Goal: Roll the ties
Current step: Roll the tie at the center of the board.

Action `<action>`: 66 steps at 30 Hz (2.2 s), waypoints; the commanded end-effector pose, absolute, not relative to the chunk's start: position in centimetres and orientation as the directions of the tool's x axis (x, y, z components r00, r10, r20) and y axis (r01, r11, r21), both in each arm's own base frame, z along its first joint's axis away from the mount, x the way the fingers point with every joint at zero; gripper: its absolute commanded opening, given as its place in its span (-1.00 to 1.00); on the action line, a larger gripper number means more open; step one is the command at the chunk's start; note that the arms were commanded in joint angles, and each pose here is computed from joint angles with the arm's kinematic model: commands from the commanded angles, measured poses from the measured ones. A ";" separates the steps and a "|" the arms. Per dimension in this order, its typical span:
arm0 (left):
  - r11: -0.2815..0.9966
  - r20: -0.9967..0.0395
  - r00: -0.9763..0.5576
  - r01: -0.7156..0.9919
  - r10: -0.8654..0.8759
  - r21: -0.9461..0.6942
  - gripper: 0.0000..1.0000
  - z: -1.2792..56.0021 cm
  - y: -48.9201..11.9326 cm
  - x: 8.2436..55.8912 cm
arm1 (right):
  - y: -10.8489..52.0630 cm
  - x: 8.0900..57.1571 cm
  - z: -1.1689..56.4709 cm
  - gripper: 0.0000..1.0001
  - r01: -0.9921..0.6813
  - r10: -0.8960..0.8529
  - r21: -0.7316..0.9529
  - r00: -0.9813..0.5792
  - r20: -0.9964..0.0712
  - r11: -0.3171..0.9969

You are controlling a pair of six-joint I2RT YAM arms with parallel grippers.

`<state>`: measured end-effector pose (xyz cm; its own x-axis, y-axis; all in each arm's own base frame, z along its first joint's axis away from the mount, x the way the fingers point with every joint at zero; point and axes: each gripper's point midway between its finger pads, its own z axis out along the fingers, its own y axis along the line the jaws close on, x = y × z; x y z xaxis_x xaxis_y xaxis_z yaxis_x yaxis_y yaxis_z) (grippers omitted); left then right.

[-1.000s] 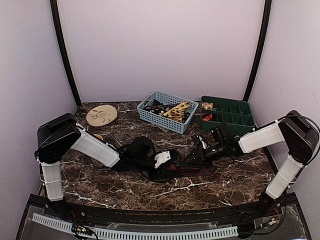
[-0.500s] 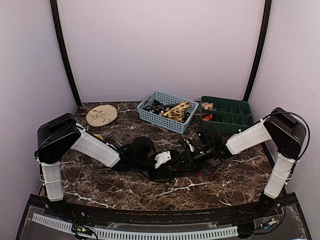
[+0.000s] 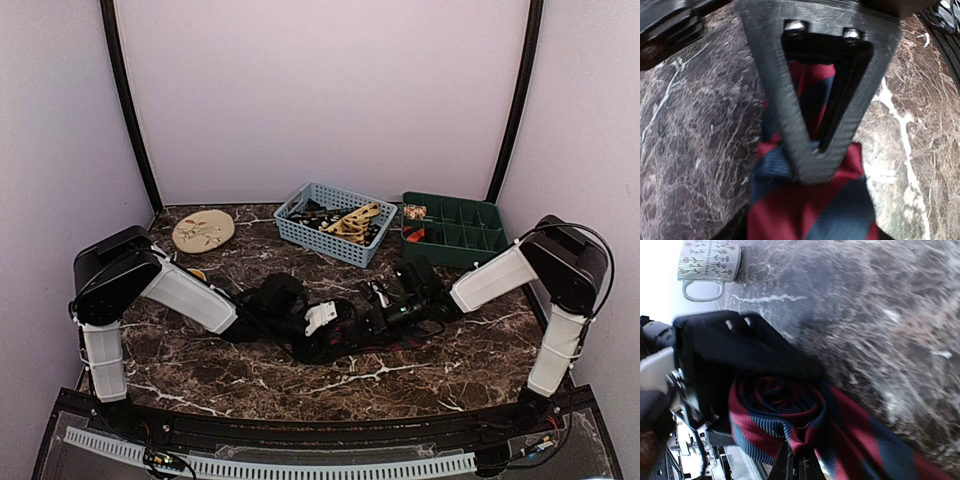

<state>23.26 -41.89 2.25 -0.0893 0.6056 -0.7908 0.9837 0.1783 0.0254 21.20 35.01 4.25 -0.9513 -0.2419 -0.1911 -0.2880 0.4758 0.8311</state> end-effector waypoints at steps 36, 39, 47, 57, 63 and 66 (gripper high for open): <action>0.253 -0.757 -0.169 0.967 0.631 -0.005 -0.53 -1.3 -42.1 22.1 | 30.3 22.8 5.3 -0.12 -0.247 -0.189 0.834 -0.966 -0.174 0.494; 0.253 -0.705 -0.165 0.967 0.690 0.020 -0.53 -2.0 -41.8 22.3 | 30.9 22.8 7.4 -0.08 -0.250 -0.179 0.860 -0.966 -0.188 0.445; 0.229 -0.678 -0.160 0.973 0.717 0.013 -0.52 -2.8 -41.4 21.7 | 32.6 22.2 7.8 -0.07 -0.252 -0.202 0.863 -0.963 -0.178 0.437; 0.227 -0.683 -0.155 0.974 0.713 0.016 -0.46 -2.4 -41.7 21.9 | 32.0 21.7 4.0 -1.00 -0.215 -0.195 0.819 -0.972 -0.128 0.532; 0.241 -0.767 -0.132 0.970 0.628 0.030 0.13 1.5 -43.1 22.8 | 30.3 20.7 1.6 -1.00 -0.184 -0.190 0.795 -0.978 -0.089 0.579; 0.230 -0.817 -0.114 0.973 0.565 0.024 0.37 3.8 -43.9 23.0 | 29.0 20.2 0.0 -1.00 -0.170 -0.186 0.773 -0.980 -0.069 0.611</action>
<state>23.46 -44.76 2.62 -0.1033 0.5677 -0.8167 0.9713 0.2345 0.0402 21.65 31.66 4.52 -0.9673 -0.1987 -0.1576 -0.2377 0.4931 0.8369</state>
